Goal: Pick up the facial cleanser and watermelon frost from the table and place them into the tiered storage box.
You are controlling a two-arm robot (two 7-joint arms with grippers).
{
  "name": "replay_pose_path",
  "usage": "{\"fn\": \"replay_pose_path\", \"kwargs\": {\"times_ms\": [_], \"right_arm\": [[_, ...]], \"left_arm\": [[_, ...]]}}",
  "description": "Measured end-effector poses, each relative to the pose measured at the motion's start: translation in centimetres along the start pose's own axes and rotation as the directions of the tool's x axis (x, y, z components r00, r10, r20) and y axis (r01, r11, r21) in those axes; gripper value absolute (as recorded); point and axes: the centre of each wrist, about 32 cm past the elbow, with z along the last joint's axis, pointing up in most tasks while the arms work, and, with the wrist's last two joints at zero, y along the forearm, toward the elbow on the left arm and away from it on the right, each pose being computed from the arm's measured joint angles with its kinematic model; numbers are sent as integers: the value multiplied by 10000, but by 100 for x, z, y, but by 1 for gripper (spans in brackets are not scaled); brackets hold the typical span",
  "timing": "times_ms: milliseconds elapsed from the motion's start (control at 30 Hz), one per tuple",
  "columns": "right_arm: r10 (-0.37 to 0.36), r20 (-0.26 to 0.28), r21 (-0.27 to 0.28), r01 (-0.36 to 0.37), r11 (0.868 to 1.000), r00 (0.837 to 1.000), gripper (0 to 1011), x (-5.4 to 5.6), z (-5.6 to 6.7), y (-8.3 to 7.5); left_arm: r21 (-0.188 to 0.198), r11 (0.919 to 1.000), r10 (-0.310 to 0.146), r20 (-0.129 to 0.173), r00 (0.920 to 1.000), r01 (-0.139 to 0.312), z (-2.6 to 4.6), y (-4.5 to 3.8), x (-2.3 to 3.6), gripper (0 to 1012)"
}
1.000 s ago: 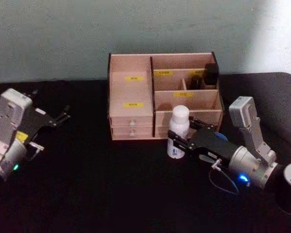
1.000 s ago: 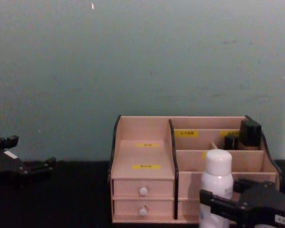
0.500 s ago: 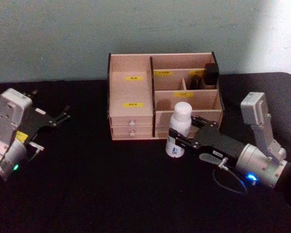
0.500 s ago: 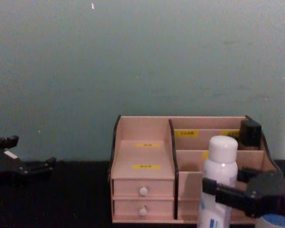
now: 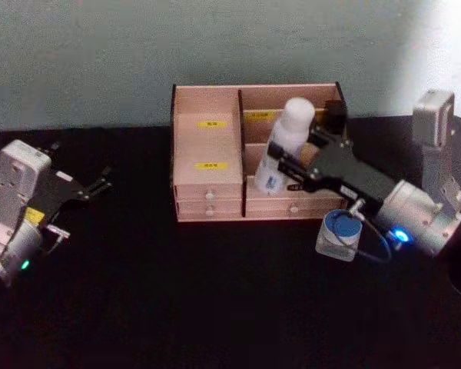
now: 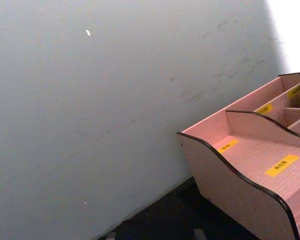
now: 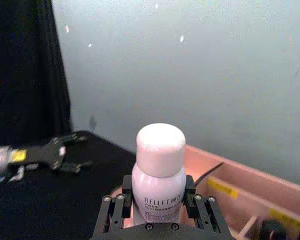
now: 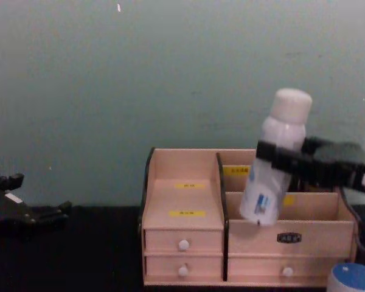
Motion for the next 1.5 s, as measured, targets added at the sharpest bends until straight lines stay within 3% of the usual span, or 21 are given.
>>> {"fn": "replay_pose_path", "kwargs": {"times_ms": [200, 667, 1000, 1500], "right_arm": [[-665, 330, 452, 650, 9969, 9972, 593, 82, 60, 195], [-1383, 615, 719, 1338, 9884, 9885, 593, 301, 87, 489], [-1685, 542, 478, 1660, 9850, 9842, 593, 457, 17, 675], [-1862, 434, -1, 1864, 9825, 9816, 593, 584, -97, 808]], "left_arm": [[0, 10000, 0, 0, 10000, 0, 0, 0, 0, 1001], [0, 10000, 0, 0, 10000, 0, 0, 0, 0, 1001], [0, 10000, 0, 1, 10000, 0, 0, 0, 0, 1001], [0, 10000, 0, 1, 10000, 0, 0, 0, 0, 1001]]}}
